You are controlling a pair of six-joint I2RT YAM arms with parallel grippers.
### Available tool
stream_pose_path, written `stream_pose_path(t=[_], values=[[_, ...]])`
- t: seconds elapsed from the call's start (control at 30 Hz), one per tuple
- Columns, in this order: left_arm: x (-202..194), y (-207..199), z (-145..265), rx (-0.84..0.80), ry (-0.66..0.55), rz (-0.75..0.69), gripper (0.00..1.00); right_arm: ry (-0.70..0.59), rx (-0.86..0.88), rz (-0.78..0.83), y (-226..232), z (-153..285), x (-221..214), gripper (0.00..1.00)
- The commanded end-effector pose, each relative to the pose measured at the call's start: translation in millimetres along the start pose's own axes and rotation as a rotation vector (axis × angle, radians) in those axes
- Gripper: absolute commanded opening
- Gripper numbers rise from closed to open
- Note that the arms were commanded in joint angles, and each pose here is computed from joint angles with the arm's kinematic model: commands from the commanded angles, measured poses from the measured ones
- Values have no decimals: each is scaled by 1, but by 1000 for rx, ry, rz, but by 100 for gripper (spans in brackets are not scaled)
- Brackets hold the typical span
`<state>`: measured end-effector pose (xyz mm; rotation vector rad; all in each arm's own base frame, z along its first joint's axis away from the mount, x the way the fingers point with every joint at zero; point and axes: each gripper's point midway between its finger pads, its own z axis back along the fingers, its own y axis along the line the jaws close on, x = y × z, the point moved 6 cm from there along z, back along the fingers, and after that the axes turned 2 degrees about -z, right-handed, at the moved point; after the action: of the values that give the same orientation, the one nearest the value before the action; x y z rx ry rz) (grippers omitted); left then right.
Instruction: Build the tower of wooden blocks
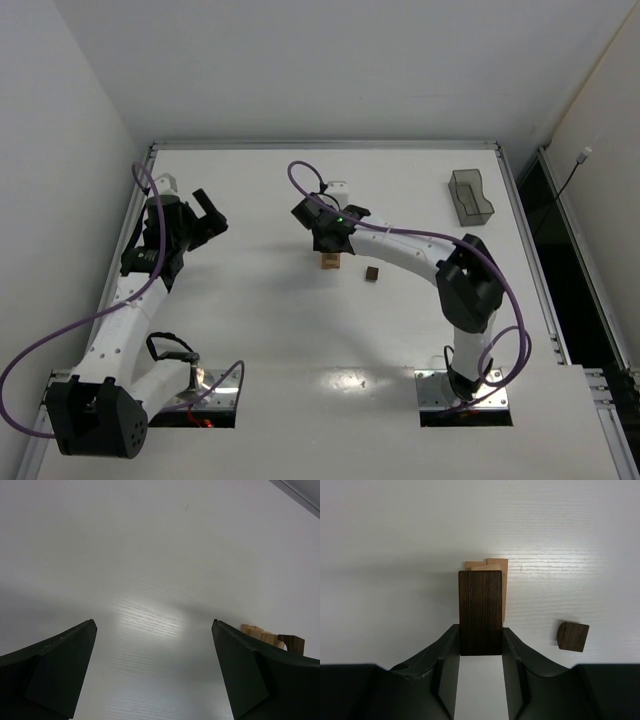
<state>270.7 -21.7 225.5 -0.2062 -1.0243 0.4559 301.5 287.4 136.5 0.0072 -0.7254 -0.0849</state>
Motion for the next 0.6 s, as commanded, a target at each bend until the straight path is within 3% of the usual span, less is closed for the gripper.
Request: stream_pose_path(t=[0.0, 0.57], values=[[4, -5, -1, -21, -25, 6, 100, -21, 10, -10, 3, -5, 4, 0], [1, -5, -2, -29, -20, 6, 100, 2, 0, -35, -2, -12, 1, 0]])
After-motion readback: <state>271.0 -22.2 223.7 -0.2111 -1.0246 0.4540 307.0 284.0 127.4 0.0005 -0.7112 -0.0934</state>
